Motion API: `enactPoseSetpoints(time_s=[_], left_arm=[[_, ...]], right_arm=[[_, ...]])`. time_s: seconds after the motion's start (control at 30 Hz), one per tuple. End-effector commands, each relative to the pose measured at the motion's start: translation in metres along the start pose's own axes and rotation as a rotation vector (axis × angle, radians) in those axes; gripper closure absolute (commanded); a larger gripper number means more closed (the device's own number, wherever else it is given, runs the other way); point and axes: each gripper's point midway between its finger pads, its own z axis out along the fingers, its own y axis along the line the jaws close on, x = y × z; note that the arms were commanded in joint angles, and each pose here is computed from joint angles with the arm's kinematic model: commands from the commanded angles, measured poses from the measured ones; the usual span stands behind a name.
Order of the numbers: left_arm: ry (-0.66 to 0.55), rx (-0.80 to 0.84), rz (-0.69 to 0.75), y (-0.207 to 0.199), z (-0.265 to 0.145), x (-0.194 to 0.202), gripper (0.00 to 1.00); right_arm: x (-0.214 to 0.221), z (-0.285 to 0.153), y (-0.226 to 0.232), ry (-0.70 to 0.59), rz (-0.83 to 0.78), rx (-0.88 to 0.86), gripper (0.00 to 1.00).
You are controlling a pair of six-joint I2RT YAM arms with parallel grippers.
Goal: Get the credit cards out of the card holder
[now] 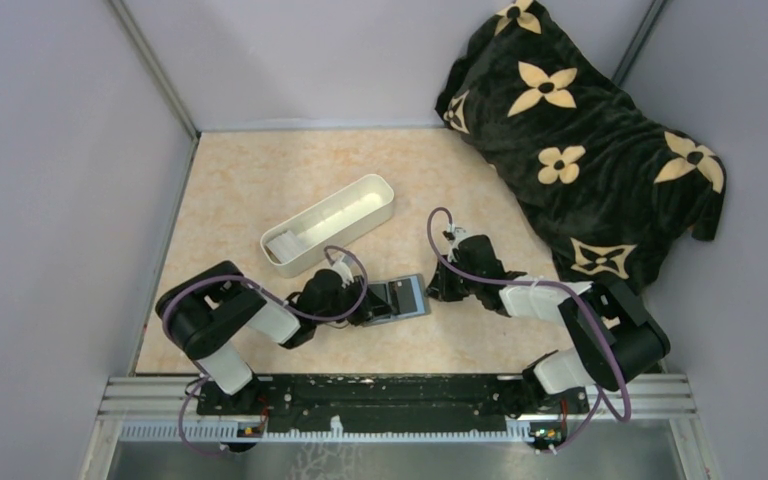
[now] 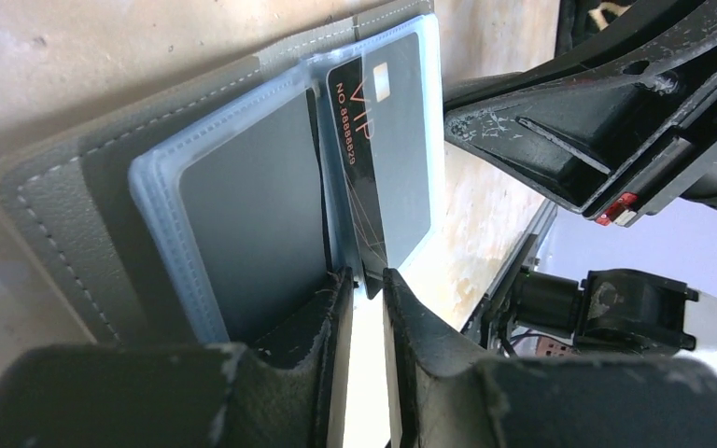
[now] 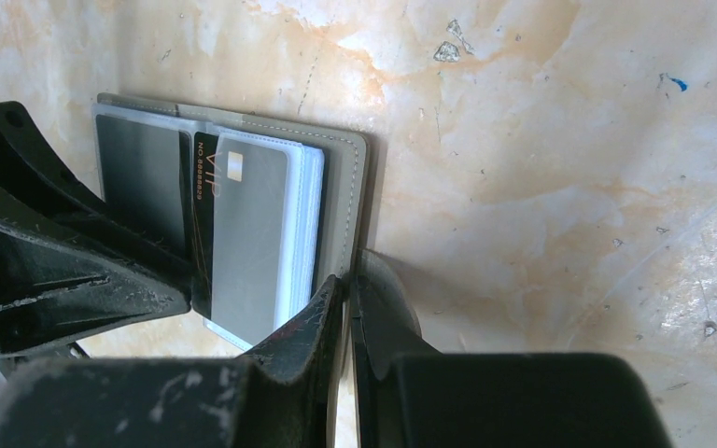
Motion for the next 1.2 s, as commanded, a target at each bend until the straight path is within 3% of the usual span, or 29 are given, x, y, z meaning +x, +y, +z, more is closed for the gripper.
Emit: enactPoseSetpoints(time_s=[0.0, 0.47, 1.17], left_arm=[[0.032, -0.033, -0.035, 0.021, -0.004, 0.014, 0.75], [-0.020, 0.148, -0.072, 0.006, -0.008, 0.007, 0.75], [-0.108, 0.158, 0.020, 0.001, 0.010, -0.018, 0.75]], right_arm=[[0.016, -0.002, -0.005, 0.043, 0.001, 0.014, 0.91], [0.021, -0.002, -0.007, 0.052, 0.002, 0.015, 0.91], [0.028, 0.004, -0.004, 0.072, 0.003, 0.007, 0.91]])
